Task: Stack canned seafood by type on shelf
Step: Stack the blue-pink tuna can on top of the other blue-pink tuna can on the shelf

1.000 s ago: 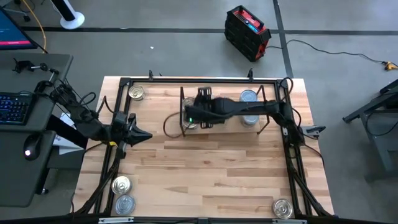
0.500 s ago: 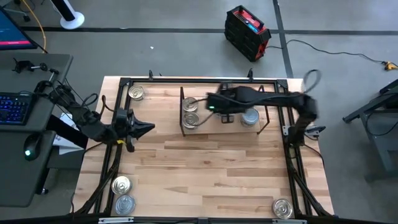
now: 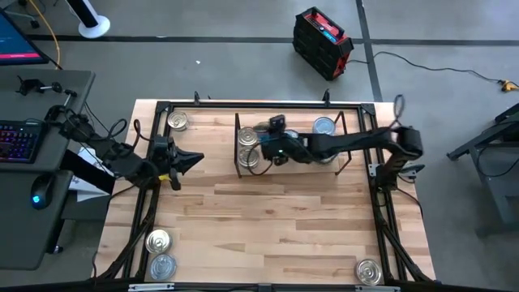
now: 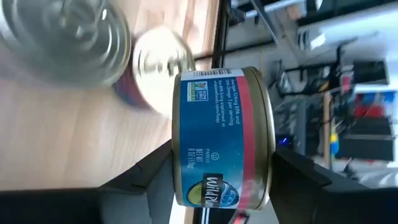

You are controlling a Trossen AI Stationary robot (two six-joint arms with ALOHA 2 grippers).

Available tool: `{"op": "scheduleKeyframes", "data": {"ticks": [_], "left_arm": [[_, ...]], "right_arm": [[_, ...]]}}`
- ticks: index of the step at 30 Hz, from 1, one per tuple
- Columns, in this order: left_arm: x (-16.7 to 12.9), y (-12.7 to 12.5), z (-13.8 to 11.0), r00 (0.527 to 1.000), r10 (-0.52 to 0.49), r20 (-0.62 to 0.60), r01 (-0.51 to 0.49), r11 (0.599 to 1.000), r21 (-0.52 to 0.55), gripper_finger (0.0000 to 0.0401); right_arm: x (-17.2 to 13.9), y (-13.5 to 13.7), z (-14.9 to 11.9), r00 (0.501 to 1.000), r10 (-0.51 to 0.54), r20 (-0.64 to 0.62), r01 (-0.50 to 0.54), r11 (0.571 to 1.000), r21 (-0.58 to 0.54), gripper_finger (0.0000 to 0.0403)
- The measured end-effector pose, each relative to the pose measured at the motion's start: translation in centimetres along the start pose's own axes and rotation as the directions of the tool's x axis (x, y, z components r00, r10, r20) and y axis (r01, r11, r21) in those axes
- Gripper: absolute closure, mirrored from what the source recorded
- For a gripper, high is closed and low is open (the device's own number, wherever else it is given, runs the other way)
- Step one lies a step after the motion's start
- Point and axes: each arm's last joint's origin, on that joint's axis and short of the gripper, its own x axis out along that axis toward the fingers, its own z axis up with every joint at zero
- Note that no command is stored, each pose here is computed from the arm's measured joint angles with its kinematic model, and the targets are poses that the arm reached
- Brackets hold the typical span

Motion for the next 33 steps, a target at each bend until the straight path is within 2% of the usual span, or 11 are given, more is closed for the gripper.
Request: {"op": "scheduleKeyframes", "data": {"ticks": [5, 14, 21, 26, 33], "left_arm": [[0.1, 0.1, 0.1, 1.000, 0.011, 0.005, -0.011, 1.000, -0.003, 0.0401], [0.1, 0.1, 0.1, 1.000, 0.011, 0.006, -0.011, 0.999, -0.031, 0.0401], [0.1, 0.1, 0.1, 1.000, 0.012, 0.005, -0.012, 1.000, -0.028, 0.0401], [0.1, 0.2, 0.0, 1.000, 0.015, 0.001, -0.015, 1.000, -0.018, 0.0401], [0.1, 0.2, 0.0, 1.000, 0.015, -0.001, -0.015, 1.000, -0.017, 0.0401]], "right_arm": [[3.2, 0.1, 1.1, 0.999, 0.035, 0.021, -0.033, 0.998, -0.057, 0.0211], [7.0, -0.6, 1.2, 0.998, 0.062, 0.029, -0.060, 0.997, -0.045, 0.0205], [6.7, -0.3, 1.9, 0.993, 0.075, 0.092, -0.070, 0.996, -0.058, 0.0204], [6.4, 0.0, 2.3, 0.997, 0.040, 0.063, -0.036, 0.998, -0.056, 0.0203], [6.4, 0.1, 2.3, 0.995, 0.062, 0.084, -0.059, 0.998, -0.036, 0.0200]]}}
